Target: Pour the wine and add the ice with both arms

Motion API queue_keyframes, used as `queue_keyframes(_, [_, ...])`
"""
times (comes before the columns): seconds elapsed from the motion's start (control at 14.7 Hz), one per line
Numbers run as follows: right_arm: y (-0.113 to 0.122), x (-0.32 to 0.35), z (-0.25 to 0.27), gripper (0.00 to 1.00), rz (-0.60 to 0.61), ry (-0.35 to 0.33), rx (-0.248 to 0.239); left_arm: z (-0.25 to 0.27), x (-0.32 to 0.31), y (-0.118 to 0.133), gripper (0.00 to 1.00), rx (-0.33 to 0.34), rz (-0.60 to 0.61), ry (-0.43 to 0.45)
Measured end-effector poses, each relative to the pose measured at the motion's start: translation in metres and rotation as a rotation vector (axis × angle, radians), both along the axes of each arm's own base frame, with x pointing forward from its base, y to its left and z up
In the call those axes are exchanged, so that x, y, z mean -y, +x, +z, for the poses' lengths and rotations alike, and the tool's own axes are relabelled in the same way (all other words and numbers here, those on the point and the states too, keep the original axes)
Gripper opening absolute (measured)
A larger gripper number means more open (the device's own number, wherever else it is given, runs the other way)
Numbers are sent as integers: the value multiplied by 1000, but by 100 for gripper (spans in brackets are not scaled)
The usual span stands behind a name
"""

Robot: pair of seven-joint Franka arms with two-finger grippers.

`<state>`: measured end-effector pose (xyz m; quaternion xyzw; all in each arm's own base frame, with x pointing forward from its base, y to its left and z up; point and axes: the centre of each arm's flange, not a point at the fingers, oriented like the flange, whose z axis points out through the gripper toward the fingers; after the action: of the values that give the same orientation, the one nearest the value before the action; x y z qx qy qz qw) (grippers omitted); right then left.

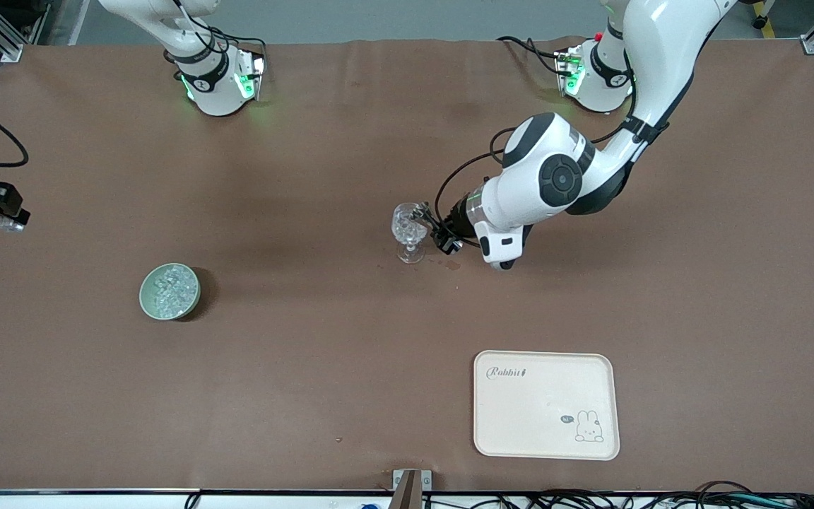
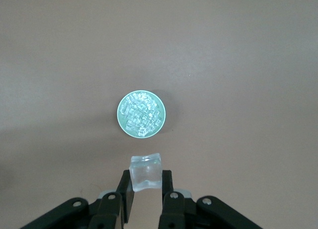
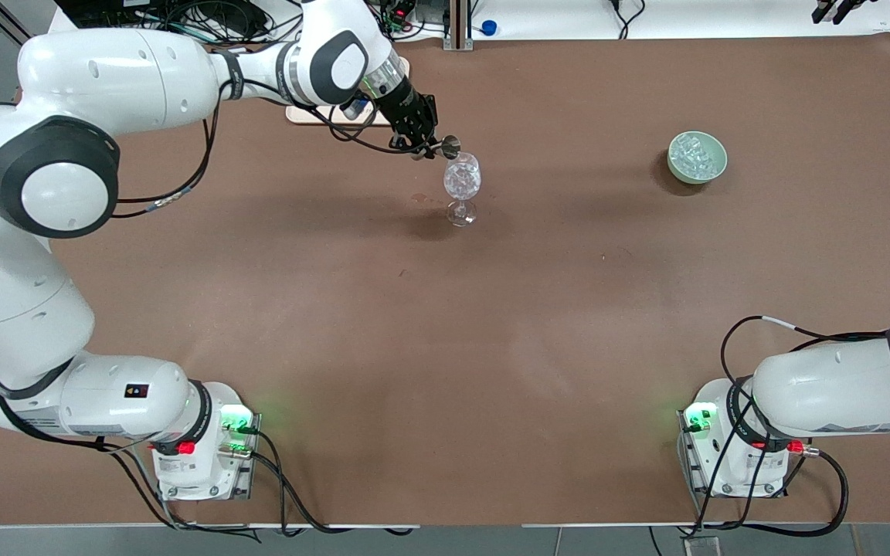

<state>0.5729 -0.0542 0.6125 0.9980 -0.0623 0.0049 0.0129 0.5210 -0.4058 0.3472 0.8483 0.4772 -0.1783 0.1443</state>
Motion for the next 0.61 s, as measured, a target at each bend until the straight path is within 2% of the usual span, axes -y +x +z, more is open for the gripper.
queue_keyframes(0.61, [0, 0, 0, 27, 0, 0, 0, 5, 11, -9, 21, 64, 1, 96])
